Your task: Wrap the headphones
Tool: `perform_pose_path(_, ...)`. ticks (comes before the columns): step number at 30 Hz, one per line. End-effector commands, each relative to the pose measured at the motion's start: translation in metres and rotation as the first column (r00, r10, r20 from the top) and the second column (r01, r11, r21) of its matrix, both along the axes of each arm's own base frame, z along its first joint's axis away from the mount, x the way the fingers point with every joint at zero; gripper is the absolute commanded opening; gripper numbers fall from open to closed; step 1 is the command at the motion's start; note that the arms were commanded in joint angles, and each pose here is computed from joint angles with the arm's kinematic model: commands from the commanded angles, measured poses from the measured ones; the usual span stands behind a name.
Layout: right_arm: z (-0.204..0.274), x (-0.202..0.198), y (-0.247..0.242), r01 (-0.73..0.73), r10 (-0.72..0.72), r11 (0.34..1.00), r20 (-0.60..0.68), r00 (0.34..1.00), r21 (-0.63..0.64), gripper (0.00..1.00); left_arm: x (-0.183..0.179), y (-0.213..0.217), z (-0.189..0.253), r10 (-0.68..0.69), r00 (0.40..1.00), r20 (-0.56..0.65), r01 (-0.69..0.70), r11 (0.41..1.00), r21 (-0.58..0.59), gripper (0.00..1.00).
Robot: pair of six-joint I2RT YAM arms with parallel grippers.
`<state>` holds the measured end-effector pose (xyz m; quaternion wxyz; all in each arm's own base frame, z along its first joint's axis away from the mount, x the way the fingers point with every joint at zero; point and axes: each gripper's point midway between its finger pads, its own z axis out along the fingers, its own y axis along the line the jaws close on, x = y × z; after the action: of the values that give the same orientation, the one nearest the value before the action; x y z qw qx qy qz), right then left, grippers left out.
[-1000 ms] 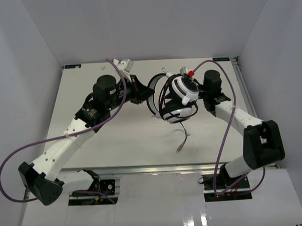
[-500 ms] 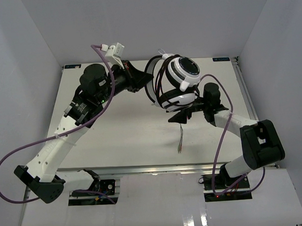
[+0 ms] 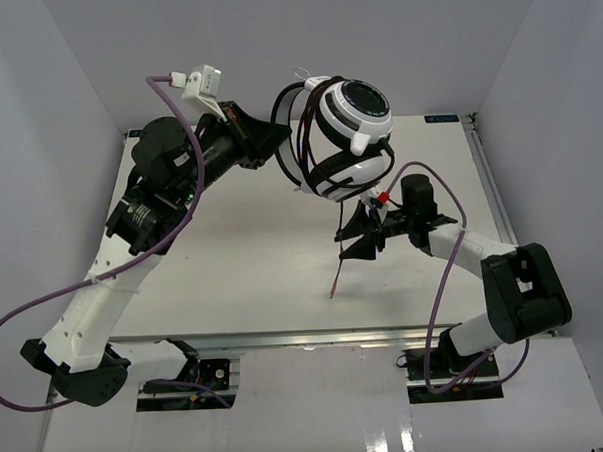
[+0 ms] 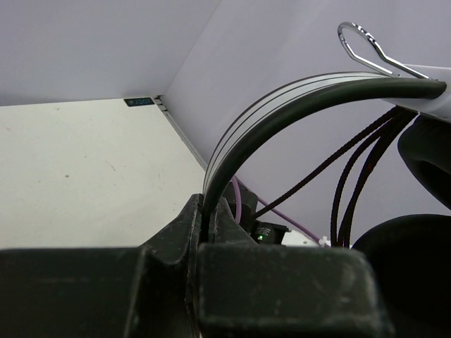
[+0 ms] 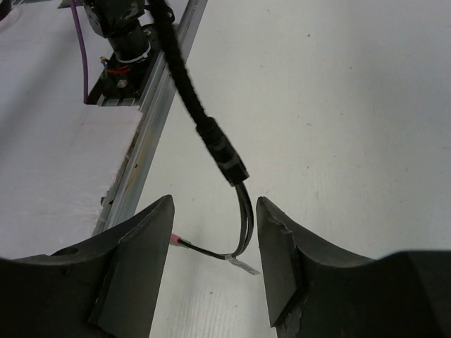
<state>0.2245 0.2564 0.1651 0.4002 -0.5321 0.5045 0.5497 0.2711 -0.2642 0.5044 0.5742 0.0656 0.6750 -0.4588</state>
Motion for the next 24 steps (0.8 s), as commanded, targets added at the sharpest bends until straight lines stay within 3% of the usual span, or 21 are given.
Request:
perform_pose_path(1, 0.017, -0.015, 0.004, -0.059, 0.056, 0.998, 0.066, 0.996, 0.033, 0.57, -0.009, 0.011, 0.043, 0.026, 0.998, 0.061, -0.019, 0.994, -0.107, 0.00)
perform_pose_path(8, 0.023, -0.021, 0.009, -0.066, 0.064, 0.997, 0.076, 0.995, 0.030, 0.48, -0.006, 0.012, 0.042, 0.046, 0.998, 0.050, -0.040, 0.993, -0.114, 0.00)
perform_pose_path(16, 0.031, -0.036, 0.017, -0.115, 0.112, 0.993, 0.074, 0.991, 0.036, 0.25, -0.001, 0.015, 0.041, 0.074, 0.996, 0.044, -0.068, 0.989, -0.129, 0.00)
perform_pose_path(19, 0.032, -0.037, 0.018, -0.107, 0.106, 0.994, 0.060, 0.993, 0.029, 0.09, 0.000, 0.016, 0.042, 0.084, 0.995, 0.044, -0.078, 0.988, -0.131, 0.00)
perform_pose_path(24, 0.027, -0.028, 0.015, -0.006, 0.011, 0.998, 0.079, 0.997, -0.060, 0.08, 0.015, 0.026, 0.031, 0.176, 0.984, 0.021, -0.173, 0.978, -0.119, 0.00)
